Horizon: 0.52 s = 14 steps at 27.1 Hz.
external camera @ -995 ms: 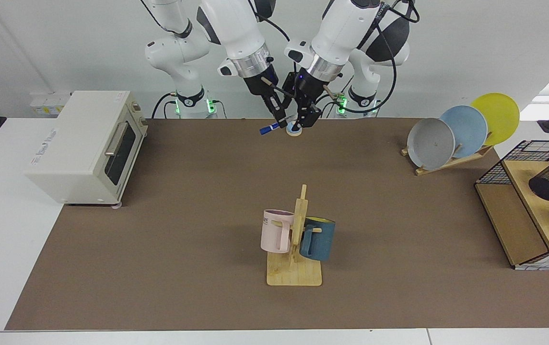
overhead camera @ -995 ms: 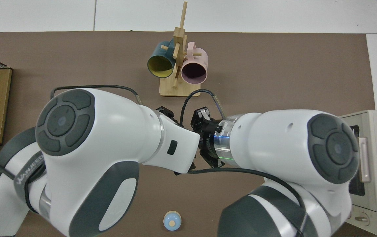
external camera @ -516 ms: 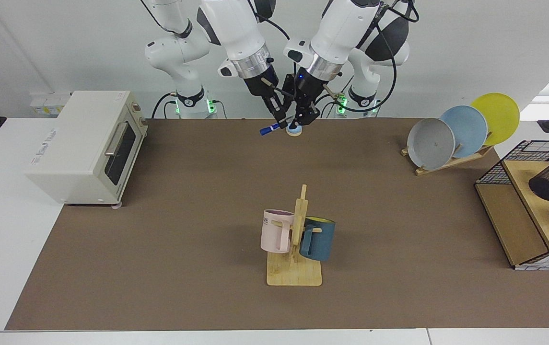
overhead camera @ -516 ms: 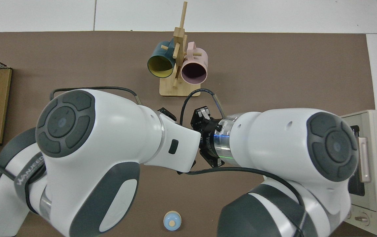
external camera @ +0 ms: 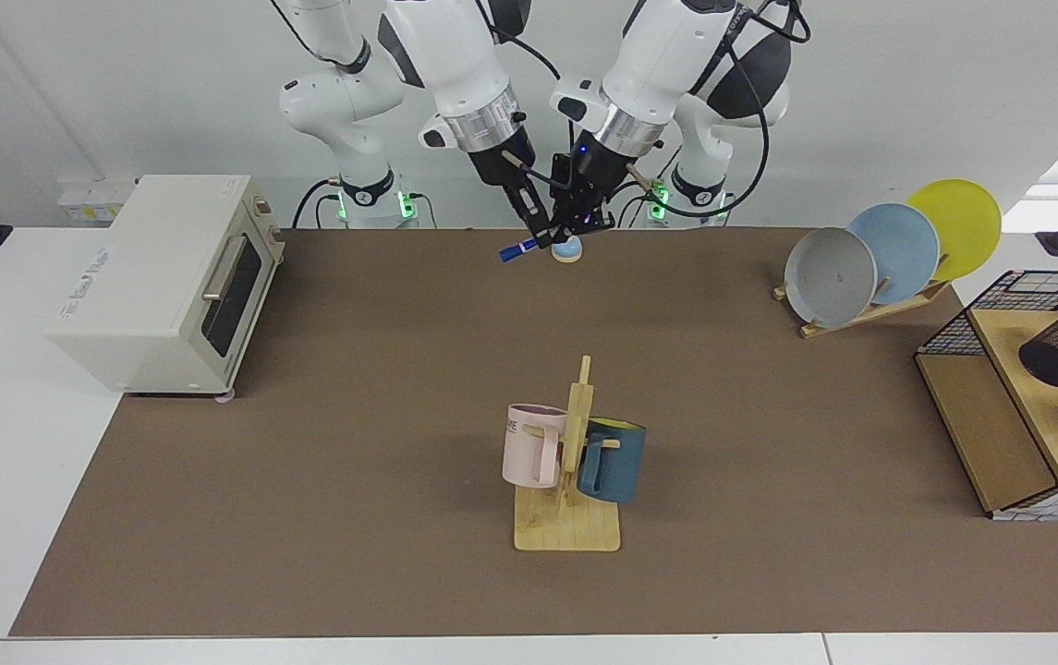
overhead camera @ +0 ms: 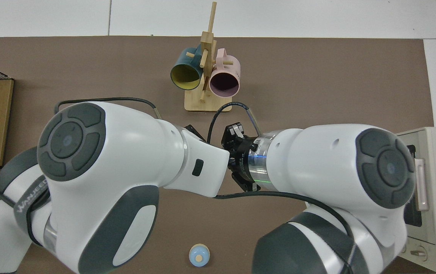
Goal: Put markers into pen holder
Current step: 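Close the left gripper on the marker beside the right gripper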
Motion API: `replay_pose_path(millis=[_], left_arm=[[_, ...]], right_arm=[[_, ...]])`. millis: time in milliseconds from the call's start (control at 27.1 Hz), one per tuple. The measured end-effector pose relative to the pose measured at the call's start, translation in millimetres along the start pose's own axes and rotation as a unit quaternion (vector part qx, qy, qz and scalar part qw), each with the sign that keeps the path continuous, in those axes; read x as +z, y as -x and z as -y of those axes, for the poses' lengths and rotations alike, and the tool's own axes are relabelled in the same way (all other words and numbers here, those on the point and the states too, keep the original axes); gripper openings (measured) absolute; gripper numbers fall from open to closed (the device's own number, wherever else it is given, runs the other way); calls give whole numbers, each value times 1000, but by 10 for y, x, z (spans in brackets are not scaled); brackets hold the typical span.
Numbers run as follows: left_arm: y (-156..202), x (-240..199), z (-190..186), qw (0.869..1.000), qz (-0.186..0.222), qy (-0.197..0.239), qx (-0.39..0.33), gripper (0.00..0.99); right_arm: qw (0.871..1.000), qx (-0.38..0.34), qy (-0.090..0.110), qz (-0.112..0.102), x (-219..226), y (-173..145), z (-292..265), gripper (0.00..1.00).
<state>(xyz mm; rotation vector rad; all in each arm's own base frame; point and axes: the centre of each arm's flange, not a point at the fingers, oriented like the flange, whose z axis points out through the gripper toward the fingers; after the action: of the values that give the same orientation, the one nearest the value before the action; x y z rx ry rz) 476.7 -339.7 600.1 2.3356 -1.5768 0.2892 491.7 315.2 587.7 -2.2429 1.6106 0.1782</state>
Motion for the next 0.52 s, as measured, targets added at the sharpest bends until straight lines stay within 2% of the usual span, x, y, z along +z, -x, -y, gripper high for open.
replay_pose_path(millis=[516], left_arm=[[-4,-4,-4,1000,0,-3,2,167]], right_arm=[[1000,0,-1,0,-3,-1,2,167]])
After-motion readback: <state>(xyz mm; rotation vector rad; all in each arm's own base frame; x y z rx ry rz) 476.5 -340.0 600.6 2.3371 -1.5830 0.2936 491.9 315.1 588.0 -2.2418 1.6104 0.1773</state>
